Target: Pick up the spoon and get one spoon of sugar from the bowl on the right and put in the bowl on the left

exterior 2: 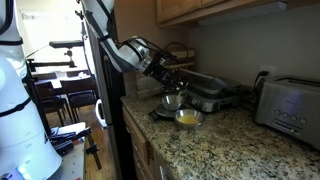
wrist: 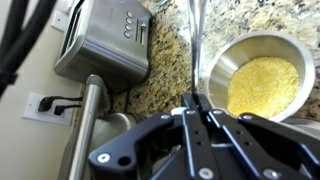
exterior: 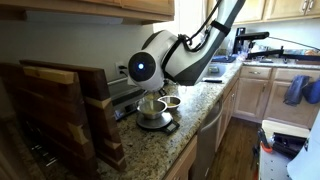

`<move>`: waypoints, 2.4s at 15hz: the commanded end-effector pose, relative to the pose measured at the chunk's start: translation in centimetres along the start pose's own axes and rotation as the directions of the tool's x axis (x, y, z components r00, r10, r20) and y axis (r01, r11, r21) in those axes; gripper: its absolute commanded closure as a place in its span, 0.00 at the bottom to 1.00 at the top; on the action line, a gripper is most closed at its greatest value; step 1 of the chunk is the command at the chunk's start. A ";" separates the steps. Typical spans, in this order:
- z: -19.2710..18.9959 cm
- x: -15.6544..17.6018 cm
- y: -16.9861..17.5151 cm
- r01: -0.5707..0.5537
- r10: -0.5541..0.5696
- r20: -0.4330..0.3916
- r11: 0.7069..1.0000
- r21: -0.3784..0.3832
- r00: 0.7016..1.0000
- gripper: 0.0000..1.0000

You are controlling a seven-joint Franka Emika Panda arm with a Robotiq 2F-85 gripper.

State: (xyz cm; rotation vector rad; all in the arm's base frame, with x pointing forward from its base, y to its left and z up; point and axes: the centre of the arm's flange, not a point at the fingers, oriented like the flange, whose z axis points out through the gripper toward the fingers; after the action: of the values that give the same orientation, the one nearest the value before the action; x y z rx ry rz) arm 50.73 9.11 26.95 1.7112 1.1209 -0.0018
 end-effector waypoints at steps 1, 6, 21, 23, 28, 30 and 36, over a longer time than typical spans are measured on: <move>-2.1 -2.2 -1.2 -0.070 0.073 0.023 0.994 -0.086 0.997 0.95; -2.9 -2.1 -2.0 -0.147 0.151 0.021 0.981 -0.130 0.988 0.94; -2.5 -3.0 -1.6 -0.259 0.261 -0.010 0.955 -0.146 0.965 0.94; -2.0 -3.4 -0.8 -0.239 0.238 -0.016 0.967 -0.083 0.971 0.95; -0.3 -6.3 3.3 -0.228 0.234 -0.034 0.966 0.124 0.972 0.94; 0.9 -7.7 5.1 -0.240 0.250 -0.024 0.949 0.207 0.968 0.94; 5.9 -12.0 8.4 -0.367 0.372 0.087 0.801 0.473 0.924 0.94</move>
State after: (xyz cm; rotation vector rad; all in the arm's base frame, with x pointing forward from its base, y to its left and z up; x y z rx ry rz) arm 51.95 -0.64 34.37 2.2374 0.8757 -0.0094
